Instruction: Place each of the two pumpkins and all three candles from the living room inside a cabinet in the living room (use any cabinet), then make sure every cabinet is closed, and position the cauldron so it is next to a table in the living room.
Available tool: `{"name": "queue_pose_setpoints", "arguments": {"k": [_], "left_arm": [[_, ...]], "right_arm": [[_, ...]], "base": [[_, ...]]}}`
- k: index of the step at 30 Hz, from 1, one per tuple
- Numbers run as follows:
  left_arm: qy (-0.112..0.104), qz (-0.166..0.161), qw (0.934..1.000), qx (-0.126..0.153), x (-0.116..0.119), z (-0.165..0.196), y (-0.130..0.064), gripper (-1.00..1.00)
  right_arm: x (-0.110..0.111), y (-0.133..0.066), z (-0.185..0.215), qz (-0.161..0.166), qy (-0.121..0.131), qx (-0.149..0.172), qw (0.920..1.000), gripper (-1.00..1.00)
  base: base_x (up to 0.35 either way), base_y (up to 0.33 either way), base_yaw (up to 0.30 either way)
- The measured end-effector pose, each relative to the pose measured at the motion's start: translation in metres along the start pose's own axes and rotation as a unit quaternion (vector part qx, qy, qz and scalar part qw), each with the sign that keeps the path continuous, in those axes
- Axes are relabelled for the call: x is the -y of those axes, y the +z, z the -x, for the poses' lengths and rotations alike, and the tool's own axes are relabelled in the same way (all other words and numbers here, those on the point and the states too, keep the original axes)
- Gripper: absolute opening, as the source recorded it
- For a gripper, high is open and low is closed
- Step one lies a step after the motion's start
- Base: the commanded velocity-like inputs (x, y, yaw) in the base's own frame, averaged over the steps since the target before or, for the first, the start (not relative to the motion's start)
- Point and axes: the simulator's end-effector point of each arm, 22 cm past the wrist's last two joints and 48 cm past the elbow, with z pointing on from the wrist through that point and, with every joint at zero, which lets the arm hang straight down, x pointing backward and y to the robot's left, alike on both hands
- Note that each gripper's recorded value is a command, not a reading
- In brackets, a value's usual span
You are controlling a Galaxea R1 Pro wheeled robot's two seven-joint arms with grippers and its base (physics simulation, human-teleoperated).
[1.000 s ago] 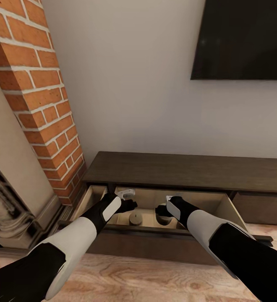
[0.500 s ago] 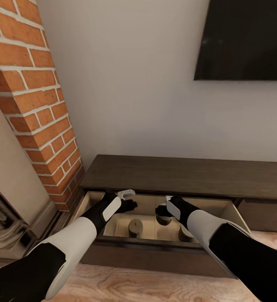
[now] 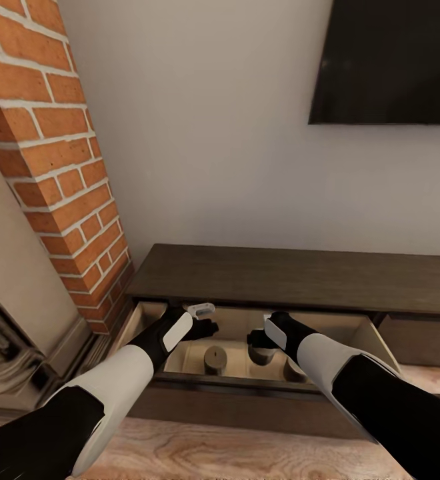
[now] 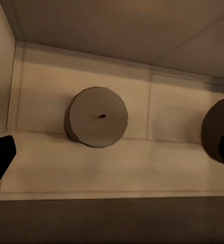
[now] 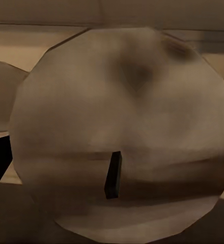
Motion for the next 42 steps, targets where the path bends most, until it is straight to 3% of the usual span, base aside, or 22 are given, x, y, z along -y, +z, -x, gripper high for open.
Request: {"name": "queue_pose_setpoints", "arguments": {"k": [16, 42], "left_arm": [[-0.007, 0.002, 0.9995, -0.029, -0.010, -0.025, 0.032, 1.00], [-0.007, 0.002, 0.9995, -0.030, -0.011, -0.026, 0.034, 1.00]], "right_arm": [[0.002, 0.035, -0.021, -0.001, 0.003, -0.019, 0.9998, -1.00], [0.003, 0.037, -0.021, -0.001, 0.004, -0.015, 0.9999, -1.00]], "base": [[0.000, 0.000, 0.000], [0.013, 0.004, 0.010]]}}
